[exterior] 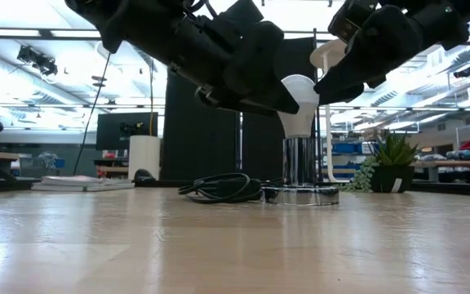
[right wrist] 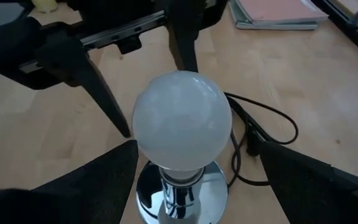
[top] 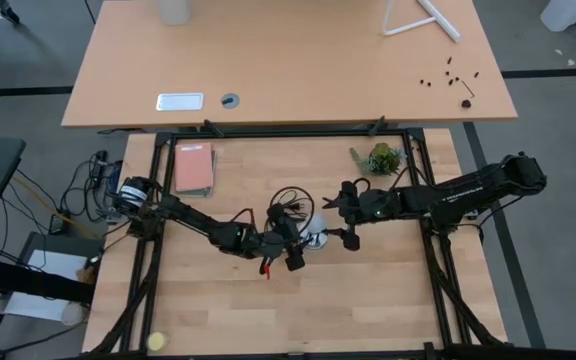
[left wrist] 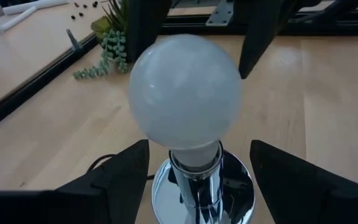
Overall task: Screw lightbulb
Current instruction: Insert the lightbulb into the lamp
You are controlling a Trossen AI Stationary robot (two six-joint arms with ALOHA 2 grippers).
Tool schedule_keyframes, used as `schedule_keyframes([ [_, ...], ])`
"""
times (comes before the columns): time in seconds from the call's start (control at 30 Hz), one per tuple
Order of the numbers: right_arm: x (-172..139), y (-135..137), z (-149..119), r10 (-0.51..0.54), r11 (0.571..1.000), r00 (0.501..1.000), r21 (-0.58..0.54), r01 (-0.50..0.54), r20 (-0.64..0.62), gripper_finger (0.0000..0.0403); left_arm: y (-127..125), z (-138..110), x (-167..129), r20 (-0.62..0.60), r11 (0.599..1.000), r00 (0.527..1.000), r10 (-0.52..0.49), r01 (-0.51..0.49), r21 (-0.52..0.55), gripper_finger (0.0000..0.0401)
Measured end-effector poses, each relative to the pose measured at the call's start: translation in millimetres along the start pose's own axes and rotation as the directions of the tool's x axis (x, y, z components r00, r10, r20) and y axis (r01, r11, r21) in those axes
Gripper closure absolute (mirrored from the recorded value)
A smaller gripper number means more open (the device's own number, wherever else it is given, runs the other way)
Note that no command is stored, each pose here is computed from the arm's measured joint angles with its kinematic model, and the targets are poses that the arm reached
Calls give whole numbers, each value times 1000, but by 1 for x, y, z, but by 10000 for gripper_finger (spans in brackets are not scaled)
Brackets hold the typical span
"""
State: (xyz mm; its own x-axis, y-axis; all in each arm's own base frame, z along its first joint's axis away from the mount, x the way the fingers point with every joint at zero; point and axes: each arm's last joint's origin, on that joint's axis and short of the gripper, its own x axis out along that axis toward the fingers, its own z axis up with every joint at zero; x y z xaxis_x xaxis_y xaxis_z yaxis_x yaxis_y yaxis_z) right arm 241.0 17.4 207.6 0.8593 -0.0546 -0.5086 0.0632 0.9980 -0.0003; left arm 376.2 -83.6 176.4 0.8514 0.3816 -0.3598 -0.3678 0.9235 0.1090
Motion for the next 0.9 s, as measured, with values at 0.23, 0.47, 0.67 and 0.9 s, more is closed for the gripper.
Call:
schedule_keyframes([
  [0.23, 0, 0, 0, 17, 1000, 1000, 3, -17, -5, 55, 0, 0, 0, 2, 1000, 1000, 0, 0, -18, 119],
  [0.47, 0, 1, -1, 20, 1000, 1000, -1, -20, -12, 55, 0, -1, 0, -8, 1000, 1000, 2, -2, -10, 119],
  [0.67, -1, 1, -4, 18, 1000, 999, -6, -18, -41, 55, 1, -4, 0, -31, 1000, 999, 18, -18, -11, 119],
  [0.9, -2, 0, -3, 18, 999, 999, -30, -19, -38, 55, 2, -5, 0, -43, 1000, 999, 24, -25, -18, 119],
])
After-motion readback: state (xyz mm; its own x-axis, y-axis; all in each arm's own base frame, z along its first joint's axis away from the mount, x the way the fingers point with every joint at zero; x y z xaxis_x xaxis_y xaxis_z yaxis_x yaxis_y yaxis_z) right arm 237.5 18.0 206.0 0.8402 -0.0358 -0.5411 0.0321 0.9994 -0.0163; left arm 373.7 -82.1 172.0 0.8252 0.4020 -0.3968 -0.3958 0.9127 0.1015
